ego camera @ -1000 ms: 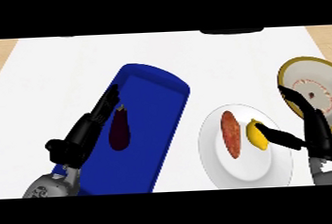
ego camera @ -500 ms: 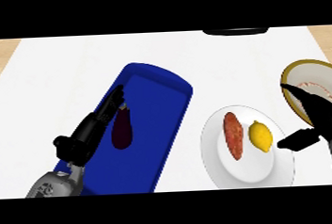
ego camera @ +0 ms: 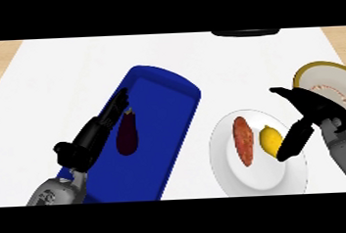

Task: Pick the lemon from the plate and place it in the bowl

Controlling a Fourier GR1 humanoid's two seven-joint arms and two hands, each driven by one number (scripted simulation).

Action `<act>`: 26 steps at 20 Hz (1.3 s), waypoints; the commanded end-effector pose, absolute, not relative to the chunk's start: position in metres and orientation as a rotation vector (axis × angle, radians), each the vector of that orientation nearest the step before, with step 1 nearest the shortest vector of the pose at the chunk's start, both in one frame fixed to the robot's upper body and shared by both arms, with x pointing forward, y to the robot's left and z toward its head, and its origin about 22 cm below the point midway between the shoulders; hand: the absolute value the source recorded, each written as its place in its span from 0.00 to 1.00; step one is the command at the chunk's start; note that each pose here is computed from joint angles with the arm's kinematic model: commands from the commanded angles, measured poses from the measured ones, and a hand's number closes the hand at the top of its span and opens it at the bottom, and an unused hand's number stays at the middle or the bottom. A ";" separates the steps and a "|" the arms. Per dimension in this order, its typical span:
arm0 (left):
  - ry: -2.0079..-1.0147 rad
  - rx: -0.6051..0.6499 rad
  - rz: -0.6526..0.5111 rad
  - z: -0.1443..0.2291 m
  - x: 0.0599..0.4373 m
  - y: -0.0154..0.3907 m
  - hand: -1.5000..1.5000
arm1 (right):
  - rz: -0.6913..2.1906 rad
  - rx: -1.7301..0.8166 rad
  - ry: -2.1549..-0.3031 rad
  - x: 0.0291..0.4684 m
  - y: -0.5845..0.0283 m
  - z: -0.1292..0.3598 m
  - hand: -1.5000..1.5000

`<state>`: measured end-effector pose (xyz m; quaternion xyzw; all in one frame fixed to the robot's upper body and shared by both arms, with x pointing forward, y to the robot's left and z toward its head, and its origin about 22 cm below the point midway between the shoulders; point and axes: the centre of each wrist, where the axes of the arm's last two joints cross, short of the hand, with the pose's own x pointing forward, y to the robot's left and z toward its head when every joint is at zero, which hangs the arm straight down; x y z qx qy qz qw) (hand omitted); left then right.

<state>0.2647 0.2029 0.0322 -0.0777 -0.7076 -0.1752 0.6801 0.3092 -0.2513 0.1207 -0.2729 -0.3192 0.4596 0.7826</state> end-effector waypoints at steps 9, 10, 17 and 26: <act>-1.594 -0.182 -0.361 0.027 0.259 0.215 0.50 | 1.038 -0.604 -0.543 0.306 -0.204 0.123 0.00; -1.603 -0.177 -0.376 0.039 0.269 0.208 0.50 | 1.041 -0.631 -0.537 0.324 -0.210 0.119 0.00; -1.587 -0.169 -0.359 0.027 0.275 0.196 0.50 | 1.012 -0.733 -0.630 0.290 -0.210 0.099 0.00; -1.578 -0.174 -0.370 0.043 0.257 0.204 0.50 | 1.050 -0.853 -0.589 0.288 -0.223 0.084 0.00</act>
